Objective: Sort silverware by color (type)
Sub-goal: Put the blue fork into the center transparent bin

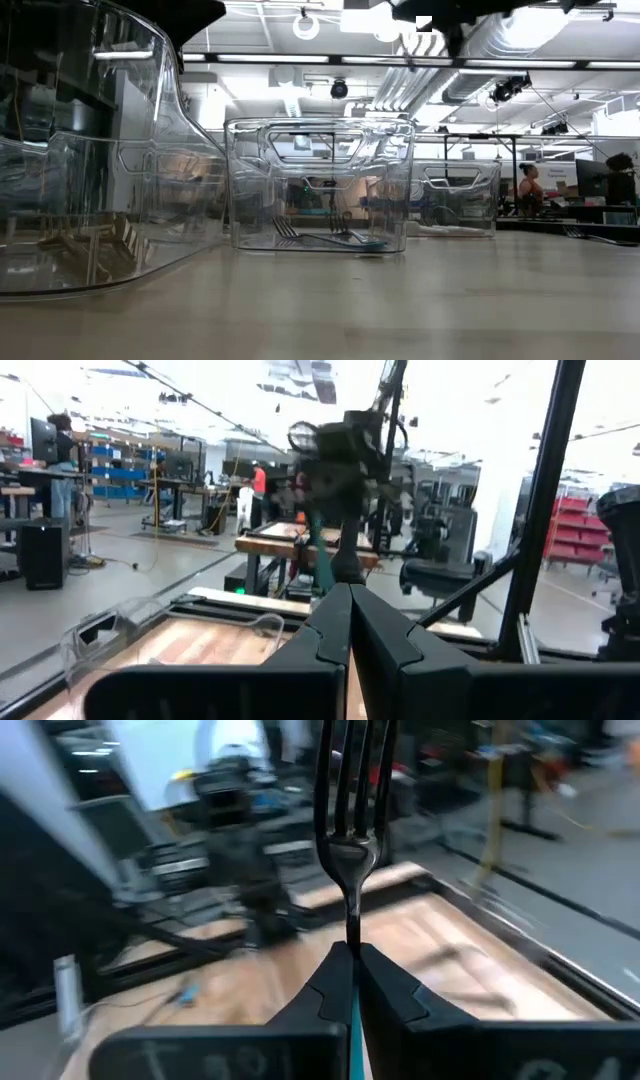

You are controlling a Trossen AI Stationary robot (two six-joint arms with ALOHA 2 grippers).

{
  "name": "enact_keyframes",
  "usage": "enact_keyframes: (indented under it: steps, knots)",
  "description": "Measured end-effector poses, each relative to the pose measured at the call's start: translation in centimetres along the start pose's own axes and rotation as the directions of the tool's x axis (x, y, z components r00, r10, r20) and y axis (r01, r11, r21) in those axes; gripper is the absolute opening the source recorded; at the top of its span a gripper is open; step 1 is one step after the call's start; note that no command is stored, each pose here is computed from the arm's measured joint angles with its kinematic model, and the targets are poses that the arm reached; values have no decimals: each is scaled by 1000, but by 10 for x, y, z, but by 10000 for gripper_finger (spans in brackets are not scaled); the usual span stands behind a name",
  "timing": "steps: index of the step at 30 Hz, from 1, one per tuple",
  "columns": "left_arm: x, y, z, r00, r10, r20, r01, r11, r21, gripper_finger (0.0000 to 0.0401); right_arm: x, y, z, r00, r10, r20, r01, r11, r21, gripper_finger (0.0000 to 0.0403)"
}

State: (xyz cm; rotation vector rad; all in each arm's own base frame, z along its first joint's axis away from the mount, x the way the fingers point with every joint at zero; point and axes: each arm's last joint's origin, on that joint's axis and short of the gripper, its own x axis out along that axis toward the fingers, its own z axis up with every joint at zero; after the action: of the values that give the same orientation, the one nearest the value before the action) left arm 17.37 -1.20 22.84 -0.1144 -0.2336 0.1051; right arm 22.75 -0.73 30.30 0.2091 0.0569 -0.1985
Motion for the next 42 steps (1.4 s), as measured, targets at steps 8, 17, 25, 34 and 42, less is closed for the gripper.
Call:
enact_keyframes:
  steps: [8, 17, 25, 34, 42]
  knots:
    - [0, 0, 0, 1000, -5, -2, 5, 999, -50, 1, 50, 43, -40, 990, 117, 75, -109, 989, -100, 0]
    - [0, -1, 0, 1000, -30, -4, 30, 999, -22, 1, 59, 50, -51, 986, 136, 95, -126, 987, -104, 0]
    - [0, -1, -1, 1000, -30, -7, 29, 999, -16, 1, 59, 50, -51, 986, 135, 93, -125, 986, -106, 0]
    - [5, -1, -11, 998, -20, -59, 24, 998, 65, 1, 65, 51, -46, 999, 48, -3, -48, 997, -65, 0]
    - [6, -1, -11, 999, -19, -51, 22, 998, 64, 1, 106, 66, -29, 883, -157, -442, 114, 986, -122, 0]
